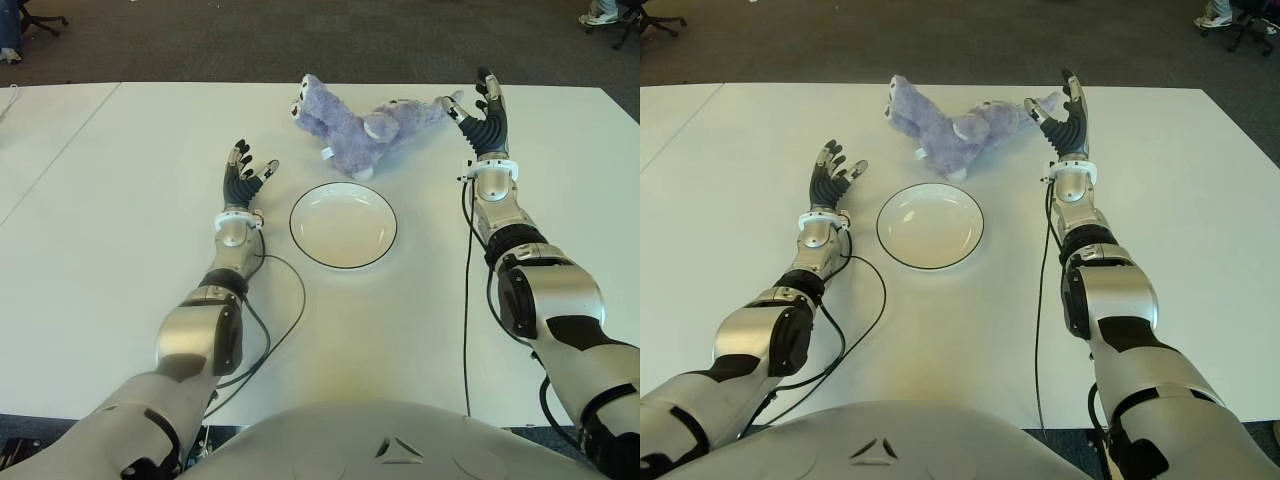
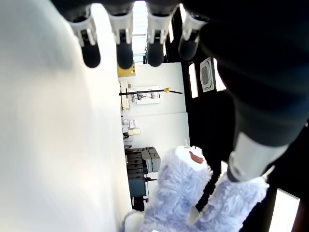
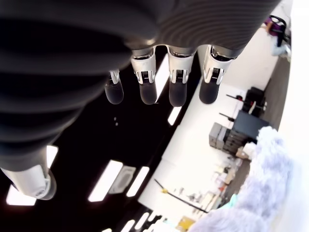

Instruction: Put the doll into the plate.

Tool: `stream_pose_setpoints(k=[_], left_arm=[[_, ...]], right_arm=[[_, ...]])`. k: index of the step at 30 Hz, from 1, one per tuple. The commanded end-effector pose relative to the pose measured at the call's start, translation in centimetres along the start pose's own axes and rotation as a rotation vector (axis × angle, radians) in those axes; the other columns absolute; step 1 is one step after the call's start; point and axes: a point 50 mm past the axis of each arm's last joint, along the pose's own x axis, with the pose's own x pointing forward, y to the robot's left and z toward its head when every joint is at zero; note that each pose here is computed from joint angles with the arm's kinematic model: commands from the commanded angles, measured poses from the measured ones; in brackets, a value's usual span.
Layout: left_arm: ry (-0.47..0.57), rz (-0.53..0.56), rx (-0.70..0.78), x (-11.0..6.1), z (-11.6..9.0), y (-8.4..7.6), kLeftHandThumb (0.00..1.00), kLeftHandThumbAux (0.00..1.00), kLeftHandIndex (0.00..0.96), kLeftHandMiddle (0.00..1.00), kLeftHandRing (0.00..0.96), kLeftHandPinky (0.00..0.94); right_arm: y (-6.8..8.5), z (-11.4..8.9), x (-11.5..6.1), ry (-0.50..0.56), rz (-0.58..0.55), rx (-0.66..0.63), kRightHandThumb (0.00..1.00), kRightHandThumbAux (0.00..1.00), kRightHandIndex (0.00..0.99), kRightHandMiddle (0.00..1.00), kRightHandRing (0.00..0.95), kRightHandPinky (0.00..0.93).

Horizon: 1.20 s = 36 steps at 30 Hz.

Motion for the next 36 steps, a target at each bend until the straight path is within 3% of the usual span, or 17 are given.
stream_pose_setpoints(k=[1, 13, 31, 36], left_arm=[[0.519, 0.006, 0.053, -8.4, -10.7, 0.2, 0.074, 0.712, 0.056, 0.089, 0.090, 0.104], [0.505, 0.012, 0.032, -8.4, -10.6, 0.0, 0.067, 0.720, 0.054, 0.086, 0.097, 0.124], [0.503, 0.010, 0.041, -8.4, -10.6, 0.1, 0.067, 0.671, 0.062, 0.099, 0.102, 0.127], [0.504, 0.012, 0.037, -8.4, -10.6, 0.2, 0.080, 0.674, 0.071, 0.118, 0.116, 0.139]], right_arm=[[-0.8, 0.3, 1.1, -0.005, 0.047, -0.245, 0.280, 0.530, 0.000, 0.033, 0.037, 0.024], [-1.9, 0.9, 1.9, -0.061, 0.075, -0.446, 0.401, 0.517, 0.000, 0.037, 0.046, 0.058], [-2.5, 1.0, 2.7, -0.069, 0.155, -0.717, 0.413, 0.451, 0.000, 0.003, 0.026, 0.066], [-2.6, 0.8, 2.8, -0.064, 0.191, -0.795, 0.456, 0.426, 0.000, 0.000, 0.016, 0.073]])
